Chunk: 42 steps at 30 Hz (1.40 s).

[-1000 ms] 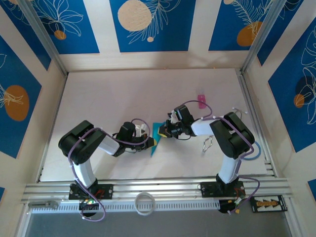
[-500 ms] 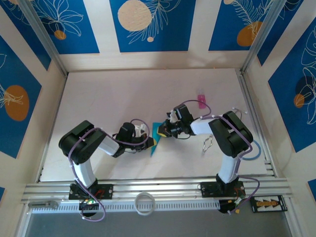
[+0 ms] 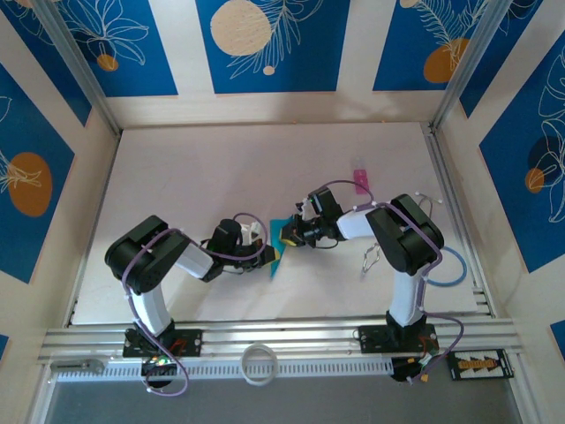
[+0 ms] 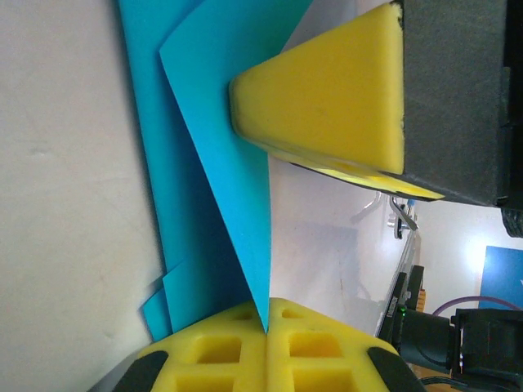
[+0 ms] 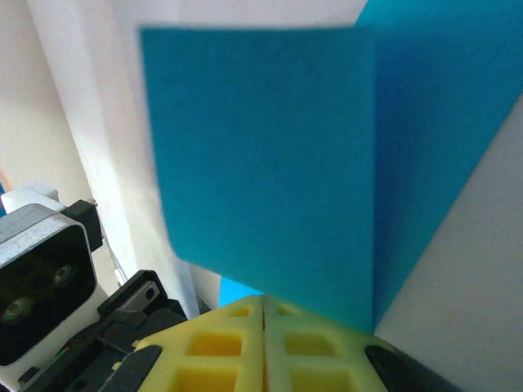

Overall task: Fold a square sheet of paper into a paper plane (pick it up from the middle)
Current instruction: Fold the wing for the fifth time at the center of the table.

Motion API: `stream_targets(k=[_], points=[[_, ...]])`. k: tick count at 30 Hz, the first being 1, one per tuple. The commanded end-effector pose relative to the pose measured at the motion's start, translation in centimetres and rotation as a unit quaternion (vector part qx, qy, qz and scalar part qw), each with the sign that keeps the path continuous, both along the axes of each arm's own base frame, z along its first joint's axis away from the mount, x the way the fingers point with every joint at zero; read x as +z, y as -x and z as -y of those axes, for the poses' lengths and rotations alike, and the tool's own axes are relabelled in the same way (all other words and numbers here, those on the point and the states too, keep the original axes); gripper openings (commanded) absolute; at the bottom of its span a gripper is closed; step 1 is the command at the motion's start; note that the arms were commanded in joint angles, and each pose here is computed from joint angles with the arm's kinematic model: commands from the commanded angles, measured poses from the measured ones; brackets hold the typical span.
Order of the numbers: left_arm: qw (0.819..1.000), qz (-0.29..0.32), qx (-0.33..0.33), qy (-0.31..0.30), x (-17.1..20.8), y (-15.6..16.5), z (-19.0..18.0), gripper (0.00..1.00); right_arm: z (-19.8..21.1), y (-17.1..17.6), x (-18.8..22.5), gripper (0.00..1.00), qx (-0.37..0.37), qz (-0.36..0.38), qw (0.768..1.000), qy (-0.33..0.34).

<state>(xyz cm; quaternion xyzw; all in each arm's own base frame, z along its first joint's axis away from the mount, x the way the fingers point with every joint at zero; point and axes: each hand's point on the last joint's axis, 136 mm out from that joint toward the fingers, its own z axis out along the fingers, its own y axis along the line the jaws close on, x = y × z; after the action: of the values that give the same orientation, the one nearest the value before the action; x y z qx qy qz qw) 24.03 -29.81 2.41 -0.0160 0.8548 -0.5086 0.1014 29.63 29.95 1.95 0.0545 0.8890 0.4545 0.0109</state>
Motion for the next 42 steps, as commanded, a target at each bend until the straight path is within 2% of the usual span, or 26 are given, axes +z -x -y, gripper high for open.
stream_targets(k=[1,9,15,20,25,29,33,36,40,42], points=[[0.995,-0.059,0.024,-0.076,-4.4,1.4,-2.8,0.0,0.6,0.3,-1.7,0.08,-0.006,-0.023,0.999,0.021],[0.996,-0.044,-0.017,-0.07,-2.6,2.1,-2.2,0.17,1.2,0.7,-2.4,0.08,-0.011,-0.039,0.998,0.048],[0.994,-0.05,-0.067,-0.064,-1.3,3.6,-1.4,0.19,1.3,0.7,-2.3,0.08,-0.013,-0.039,0.998,0.054],[0.992,-0.05,-0.094,-0.074,-1.0,4.5,-1.2,0.17,1.3,0.8,-2.4,0.08,-0.015,-0.041,0.997,0.057],[0.988,-0.043,-0.117,-0.094,-0.8,5.1,-1.3,0.03,1.4,0.9,-2.5,0.08,-0.015,-0.043,0.997,0.061],[0.986,-0.046,-0.126,-0.095,-0.7,5.4,-1.2,0.05,1.5,0.9,-2.6,0.07,-0.016,-0.043,0.997,0.065],[0.985,-0.048,-0.135,-0.094,-0.4,5.8,-1.1,0.13,1.6,0.9,-2.6,0.07,-0.018,-0.044,0.996,0.07],[0.984,-0.047,-0.139,-0.102,-0.4,6.0,-1.3,0.13,1.6,1.0,-2.7,0.07,-0.018,-0.045,0.996,0.073],[0.983,-0.045,-0.149,-0.101,-0.2,6.2,-1.1,0.0,1.6,1.0,-2.7,0.07,-0.019,-0.046,0.996,0.073],[0.981,-0.045,-0.156,-0.108,-0.3,6.4,-1.2,0.0,1.8,1.1,-2.7,0.07,-0.019,-0.045,0.996,0.076]])
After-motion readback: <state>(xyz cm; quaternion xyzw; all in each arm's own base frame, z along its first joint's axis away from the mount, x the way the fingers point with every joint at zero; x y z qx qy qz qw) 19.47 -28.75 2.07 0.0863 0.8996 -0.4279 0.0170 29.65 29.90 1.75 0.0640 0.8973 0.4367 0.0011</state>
